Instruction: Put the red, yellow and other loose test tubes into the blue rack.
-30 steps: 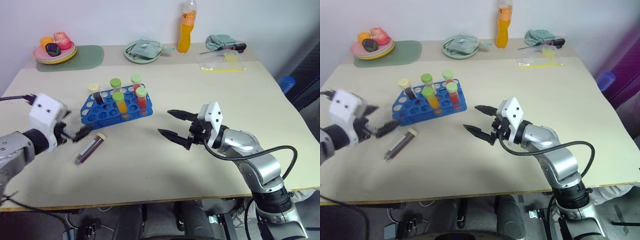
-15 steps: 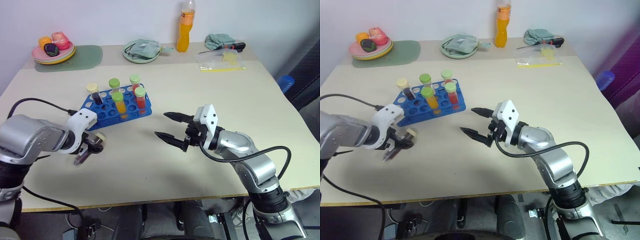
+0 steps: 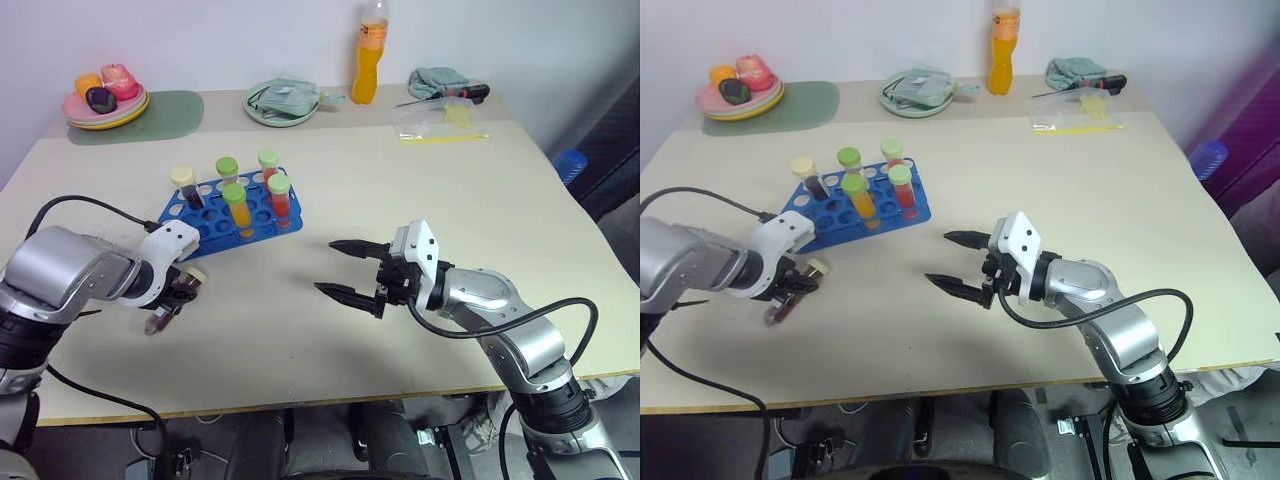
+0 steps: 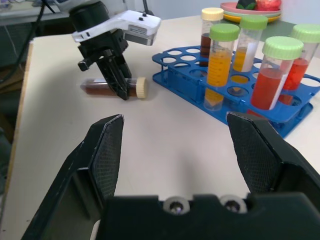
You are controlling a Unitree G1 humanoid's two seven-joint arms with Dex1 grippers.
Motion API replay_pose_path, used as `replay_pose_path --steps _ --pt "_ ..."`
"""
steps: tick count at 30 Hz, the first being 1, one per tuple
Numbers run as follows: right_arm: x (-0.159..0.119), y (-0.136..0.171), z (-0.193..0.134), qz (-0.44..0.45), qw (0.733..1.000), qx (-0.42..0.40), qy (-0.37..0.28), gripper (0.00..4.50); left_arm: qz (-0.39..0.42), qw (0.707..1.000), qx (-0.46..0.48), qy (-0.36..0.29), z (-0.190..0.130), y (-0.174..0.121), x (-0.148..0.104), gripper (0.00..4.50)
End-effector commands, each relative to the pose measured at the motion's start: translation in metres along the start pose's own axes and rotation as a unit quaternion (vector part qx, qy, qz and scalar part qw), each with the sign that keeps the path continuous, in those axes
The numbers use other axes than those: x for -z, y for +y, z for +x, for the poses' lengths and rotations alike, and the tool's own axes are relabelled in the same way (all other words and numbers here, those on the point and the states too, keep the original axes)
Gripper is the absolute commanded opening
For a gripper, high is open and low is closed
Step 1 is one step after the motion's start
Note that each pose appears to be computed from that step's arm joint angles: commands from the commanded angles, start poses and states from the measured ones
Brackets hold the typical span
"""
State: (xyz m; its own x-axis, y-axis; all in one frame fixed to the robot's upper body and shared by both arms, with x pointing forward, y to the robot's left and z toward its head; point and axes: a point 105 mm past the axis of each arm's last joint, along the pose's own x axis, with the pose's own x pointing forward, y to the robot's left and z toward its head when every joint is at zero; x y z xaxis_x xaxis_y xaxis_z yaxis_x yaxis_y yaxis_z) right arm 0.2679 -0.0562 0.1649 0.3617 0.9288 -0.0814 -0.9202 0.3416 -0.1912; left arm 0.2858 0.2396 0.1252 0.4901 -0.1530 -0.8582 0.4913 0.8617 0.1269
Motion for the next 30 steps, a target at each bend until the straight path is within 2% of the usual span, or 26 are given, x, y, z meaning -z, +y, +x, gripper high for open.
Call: replay_pose_path --steps 1,3,5,7,9,11,13,18,30 --pt "-0.014 0.002 -0.003 -0.025 1.000 -0.003 -0.019 3.63 0.040 0.981 -0.026 -0.186 -0.045 0.017 -0.033 0.78" --pt "-0.014 0.001 -0.004 -0.024 1.000 -0.001 -0.020 3.63 0.022 0.956 -0.081 -0.281 -0.066 0.035 -0.042 0.78" --pt "-0.015 0.000 -0.003 -0.021 0.999 0.004 -0.025 3.63 -0.007 0.882 -0.205 -0.424 -0.103 0.062 -0.059 0.78" --pt "-0.015 0.000 0.001 -0.020 0.999 0.005 -0.029 3.63 -0.037 0.817 -0.248 -0.519 -0.114 0.058 -0.074 0.78" --pt "-0.016 0.001 0.005 -0.018 0.999 0.001 -0.034 3.63 -0.023 0.775 -0.286 -0.563 -0.109 0.043 -0.085 0.78" --pt "-0.017 0.001 0.009 -0.016 0.999 -0.004 -0.039 3.63 -0.071 0.726 -0.302 -0.613 -0.099 0.035 -0.091 0.78" --pt "-0.018 0.001 0.012 -0.017 0.999 -0.008 -0.041 3.63 -0.071 0.696 -0.330 -0.634 -0.083 0.026 -0.096 0.78" --pt "-0.019 -0.001 0.012 -0.026 0.999 -0.008 -0.038 3.63 -0.078 0.699 -0.312 -0.639 -0.038 0.007 -0.103 0.78" --pt "-0.020 -0.005 0.004 -0.030 0.999 0.014 -0.033 3.63 -0.114 0.720 -0.274 -0.627 -0.003 0.004 -0.096 0.78"
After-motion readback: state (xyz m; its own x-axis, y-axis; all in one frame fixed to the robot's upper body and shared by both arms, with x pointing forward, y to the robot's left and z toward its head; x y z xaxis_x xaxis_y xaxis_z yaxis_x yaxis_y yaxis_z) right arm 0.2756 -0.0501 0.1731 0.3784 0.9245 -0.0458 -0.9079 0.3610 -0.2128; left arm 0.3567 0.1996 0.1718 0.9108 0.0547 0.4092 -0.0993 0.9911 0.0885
